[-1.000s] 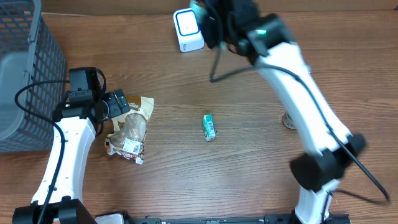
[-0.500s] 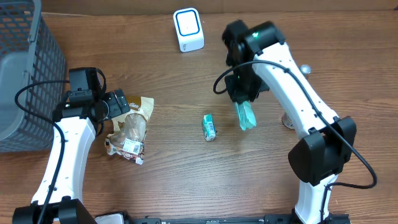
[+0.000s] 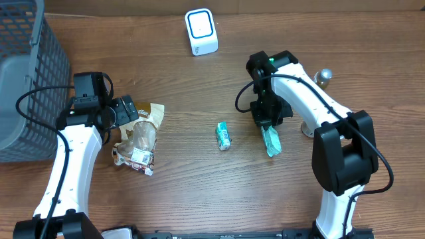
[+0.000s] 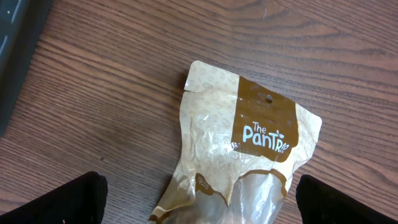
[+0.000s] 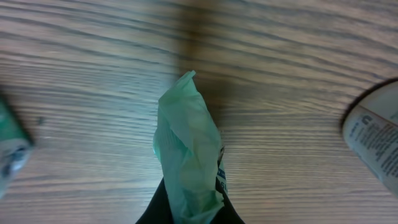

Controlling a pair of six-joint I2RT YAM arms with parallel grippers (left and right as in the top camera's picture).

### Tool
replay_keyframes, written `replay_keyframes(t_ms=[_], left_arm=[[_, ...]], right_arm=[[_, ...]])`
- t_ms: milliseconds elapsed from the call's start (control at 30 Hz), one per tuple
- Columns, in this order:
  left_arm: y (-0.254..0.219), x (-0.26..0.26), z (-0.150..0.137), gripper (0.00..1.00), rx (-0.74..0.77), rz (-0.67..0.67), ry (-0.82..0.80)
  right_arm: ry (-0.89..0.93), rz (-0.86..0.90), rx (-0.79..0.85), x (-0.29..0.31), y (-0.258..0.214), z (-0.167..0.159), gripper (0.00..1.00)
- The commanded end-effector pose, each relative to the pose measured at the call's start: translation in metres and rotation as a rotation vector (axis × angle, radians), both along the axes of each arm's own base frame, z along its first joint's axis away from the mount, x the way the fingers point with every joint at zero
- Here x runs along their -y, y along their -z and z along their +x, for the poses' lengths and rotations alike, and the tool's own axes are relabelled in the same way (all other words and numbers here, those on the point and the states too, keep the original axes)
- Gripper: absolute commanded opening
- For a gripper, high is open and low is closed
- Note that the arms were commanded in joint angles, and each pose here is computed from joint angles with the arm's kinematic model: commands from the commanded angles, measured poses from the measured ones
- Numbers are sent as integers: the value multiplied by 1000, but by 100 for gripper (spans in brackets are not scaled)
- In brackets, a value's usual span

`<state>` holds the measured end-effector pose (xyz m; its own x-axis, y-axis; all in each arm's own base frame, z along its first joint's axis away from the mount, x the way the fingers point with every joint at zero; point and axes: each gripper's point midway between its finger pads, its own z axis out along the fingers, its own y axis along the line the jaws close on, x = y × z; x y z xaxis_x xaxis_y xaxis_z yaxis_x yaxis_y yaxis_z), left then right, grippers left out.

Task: Scan the item barcode
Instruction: 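Carry the pack back right and lower it toward the table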

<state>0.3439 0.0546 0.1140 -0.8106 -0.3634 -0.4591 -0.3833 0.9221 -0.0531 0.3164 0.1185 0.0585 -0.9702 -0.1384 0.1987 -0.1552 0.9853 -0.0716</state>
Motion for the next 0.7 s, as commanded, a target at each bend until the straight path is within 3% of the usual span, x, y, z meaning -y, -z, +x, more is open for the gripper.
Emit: replay_keyframes(t_ms=[0,267,300,433,667], left_arm=[[-6,-1,5,100,15,11,5],[-6,-1,5,99,15,10,5],[-6,-1,5,100,15,10,5],[-6,-1,5,100,15,10,5],[-6,-1,5,99,15,10,5]], right_arm=[[19,-18,24,9,0,5,16],[34,-3,63,10,2,16,19],[33,-2,66,10,2,17,23],[34,2,79,9,3,20,83],[62,17,130,5,4,32,100]])
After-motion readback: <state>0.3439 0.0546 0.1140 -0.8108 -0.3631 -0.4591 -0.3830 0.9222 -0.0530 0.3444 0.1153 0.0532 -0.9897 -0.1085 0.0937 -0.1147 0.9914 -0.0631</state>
